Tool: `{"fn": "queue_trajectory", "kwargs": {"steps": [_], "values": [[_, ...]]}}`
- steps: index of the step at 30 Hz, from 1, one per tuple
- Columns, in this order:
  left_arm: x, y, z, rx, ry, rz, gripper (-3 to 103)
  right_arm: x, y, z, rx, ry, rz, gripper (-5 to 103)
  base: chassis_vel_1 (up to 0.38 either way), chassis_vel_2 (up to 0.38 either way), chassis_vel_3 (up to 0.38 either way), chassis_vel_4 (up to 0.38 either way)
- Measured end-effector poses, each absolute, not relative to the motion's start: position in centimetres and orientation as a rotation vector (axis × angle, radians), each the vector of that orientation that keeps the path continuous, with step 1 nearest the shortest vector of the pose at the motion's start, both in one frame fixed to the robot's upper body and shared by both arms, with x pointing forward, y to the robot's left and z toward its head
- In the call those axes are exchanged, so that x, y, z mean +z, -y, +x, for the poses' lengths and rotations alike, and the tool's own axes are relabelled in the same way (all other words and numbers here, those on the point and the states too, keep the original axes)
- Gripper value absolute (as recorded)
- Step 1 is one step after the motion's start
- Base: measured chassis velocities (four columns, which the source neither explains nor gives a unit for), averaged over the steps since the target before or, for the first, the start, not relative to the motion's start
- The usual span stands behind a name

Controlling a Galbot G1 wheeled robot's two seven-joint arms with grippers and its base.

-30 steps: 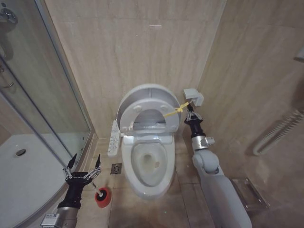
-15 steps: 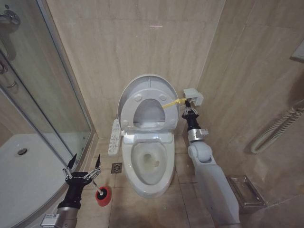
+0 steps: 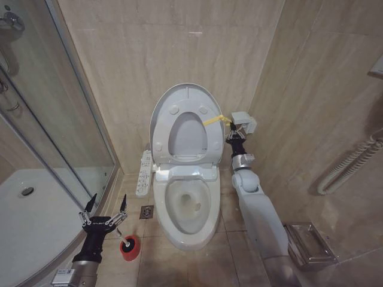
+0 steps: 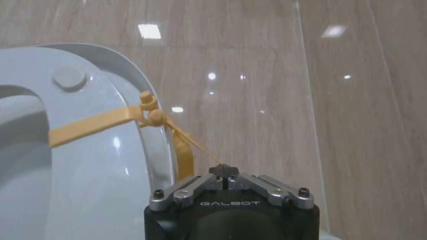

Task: Open the toilet lid, clean the toilet bowl with a toilet brush, close the toilet lid, and flush.

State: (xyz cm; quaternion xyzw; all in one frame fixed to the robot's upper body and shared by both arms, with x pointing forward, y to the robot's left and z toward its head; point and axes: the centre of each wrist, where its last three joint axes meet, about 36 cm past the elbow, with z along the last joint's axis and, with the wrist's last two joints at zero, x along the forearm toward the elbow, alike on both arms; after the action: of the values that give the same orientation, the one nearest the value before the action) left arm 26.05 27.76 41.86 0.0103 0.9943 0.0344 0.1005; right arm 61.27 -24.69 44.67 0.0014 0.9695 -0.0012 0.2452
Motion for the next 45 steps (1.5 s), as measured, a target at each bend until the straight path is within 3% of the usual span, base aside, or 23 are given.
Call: {"fn": "queue_trajectory", "kwargs": {"steps": [12, 20, 45], "values": [[41.9, -27.8, 26.0, 0.101, -2.938, 0.030, 99, 43.5, 23.4, 64.4, -0.022, -2.665, 0.005, 0, 0.000, 0.000, 0.000, 0.000], [41.9, -27.8, 26.0, 0.101, -2.938, 0.030, 99, 47.0, 23.1, 67.9, -0.029, -2.610, 0.013, 0, 0.000, 0.000, 0.000, 0.000], [41.9, -27.8, 26.0, 0.101, -2.938, 0.030, 99, 48.8, 24.4, 69.5, -0.087, -2.618, 0.034, 0, 0.000, 0.000, 0.000, 0.000]]}}
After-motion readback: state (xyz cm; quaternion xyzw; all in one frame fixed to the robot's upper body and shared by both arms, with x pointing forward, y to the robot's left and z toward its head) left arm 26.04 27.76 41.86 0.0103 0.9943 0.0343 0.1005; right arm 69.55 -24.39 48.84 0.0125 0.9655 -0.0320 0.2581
